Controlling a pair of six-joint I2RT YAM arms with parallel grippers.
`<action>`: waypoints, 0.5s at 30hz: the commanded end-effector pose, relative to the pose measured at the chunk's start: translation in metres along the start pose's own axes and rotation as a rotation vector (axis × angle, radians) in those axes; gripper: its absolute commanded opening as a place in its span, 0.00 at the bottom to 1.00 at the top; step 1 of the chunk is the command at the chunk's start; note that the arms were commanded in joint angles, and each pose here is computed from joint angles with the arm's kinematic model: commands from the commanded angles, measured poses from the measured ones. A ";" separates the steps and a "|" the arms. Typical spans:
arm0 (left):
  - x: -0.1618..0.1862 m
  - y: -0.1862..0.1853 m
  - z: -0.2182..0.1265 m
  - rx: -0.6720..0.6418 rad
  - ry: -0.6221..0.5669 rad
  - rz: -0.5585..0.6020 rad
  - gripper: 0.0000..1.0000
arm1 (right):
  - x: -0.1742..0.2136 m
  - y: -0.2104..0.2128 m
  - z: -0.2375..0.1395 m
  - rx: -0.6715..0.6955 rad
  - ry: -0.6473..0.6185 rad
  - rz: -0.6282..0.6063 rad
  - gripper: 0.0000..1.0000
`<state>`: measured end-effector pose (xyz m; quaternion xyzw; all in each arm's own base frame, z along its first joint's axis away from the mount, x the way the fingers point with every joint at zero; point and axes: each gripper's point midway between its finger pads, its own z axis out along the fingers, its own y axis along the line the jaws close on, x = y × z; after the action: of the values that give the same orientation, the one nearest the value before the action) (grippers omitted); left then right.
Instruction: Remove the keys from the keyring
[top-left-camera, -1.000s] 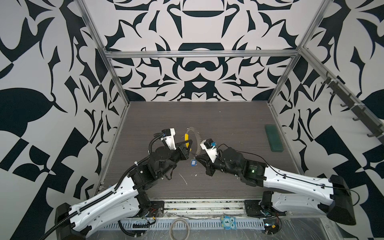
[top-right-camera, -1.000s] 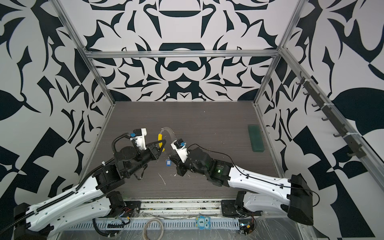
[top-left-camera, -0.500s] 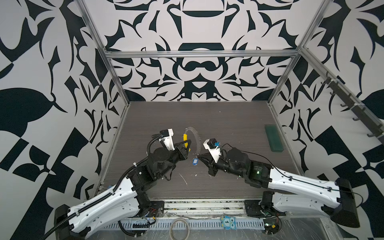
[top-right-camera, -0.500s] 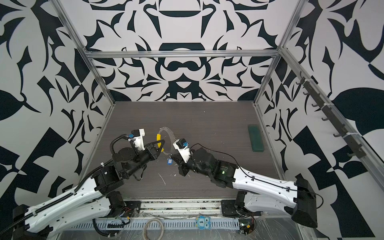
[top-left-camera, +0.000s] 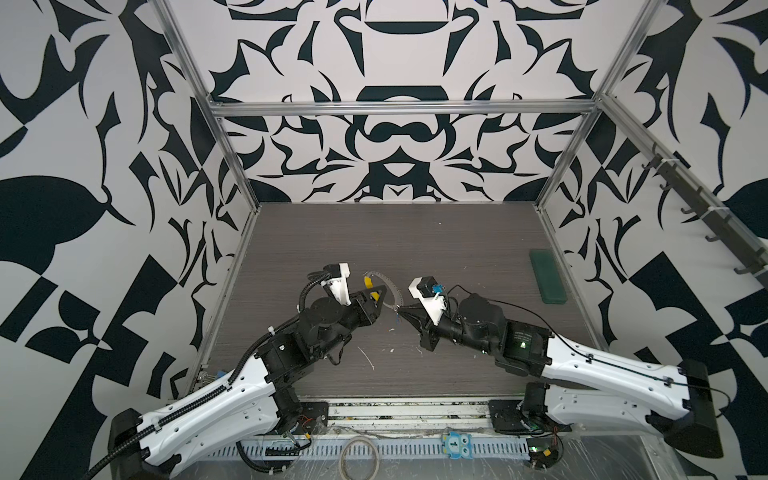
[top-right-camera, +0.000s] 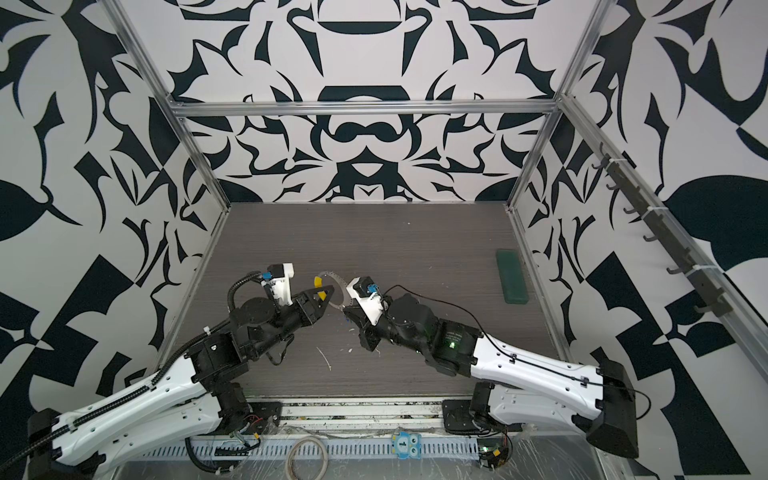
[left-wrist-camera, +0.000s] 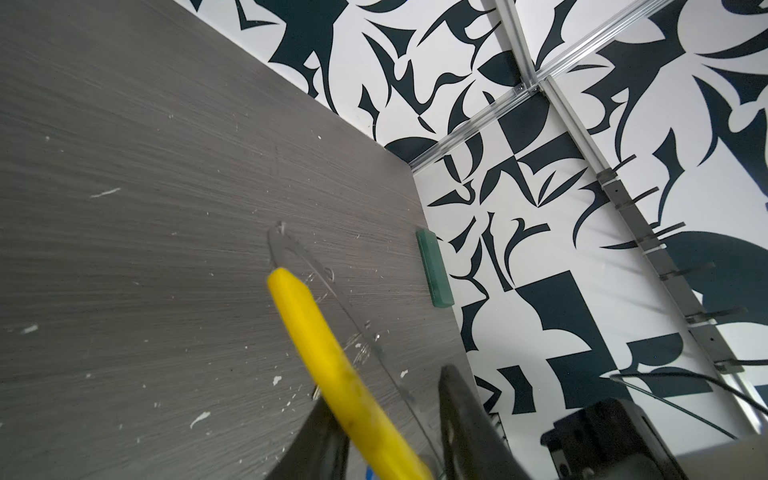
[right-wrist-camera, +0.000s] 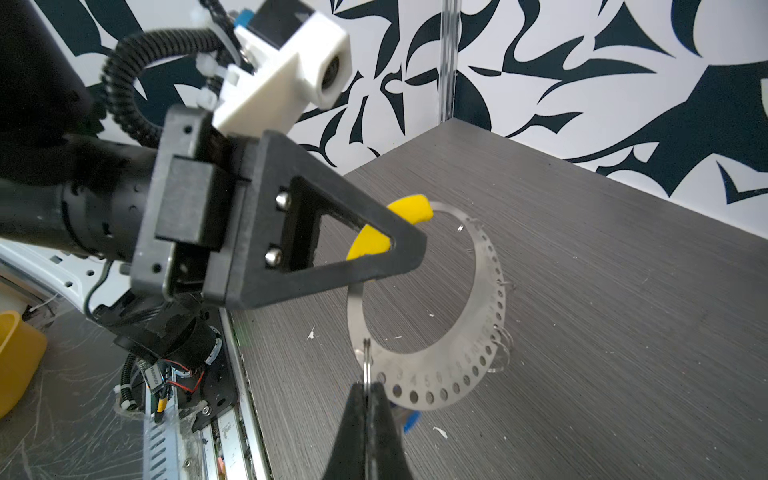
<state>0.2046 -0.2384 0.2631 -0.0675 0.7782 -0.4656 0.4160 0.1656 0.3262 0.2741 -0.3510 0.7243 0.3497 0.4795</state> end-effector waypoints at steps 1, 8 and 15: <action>0.009 0.011 -0.008 -0.011 0.027 -0.009 0.42 | -0.037 0.005 -0.011 -0.010 -0.082 -0.041 0.00; 0.021 0.019 -0.023 0.024 0.066 -0.011 0.46 | -0.041 -0.011 -0.016 -0.001 -0.085 -0.031 0.00; 0.035 0.020 -0.038 0.060 0.144 0.063 0.50 | -0.040 -0.014 -0.025 -0.052 -0.064 -0.023 0.00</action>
<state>0.1711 -0.2194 0.2458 -0.0309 0.7834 -0.4856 0.3866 0.1877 0.3038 0.2809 -0.3483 0.7309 0.3419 0.4771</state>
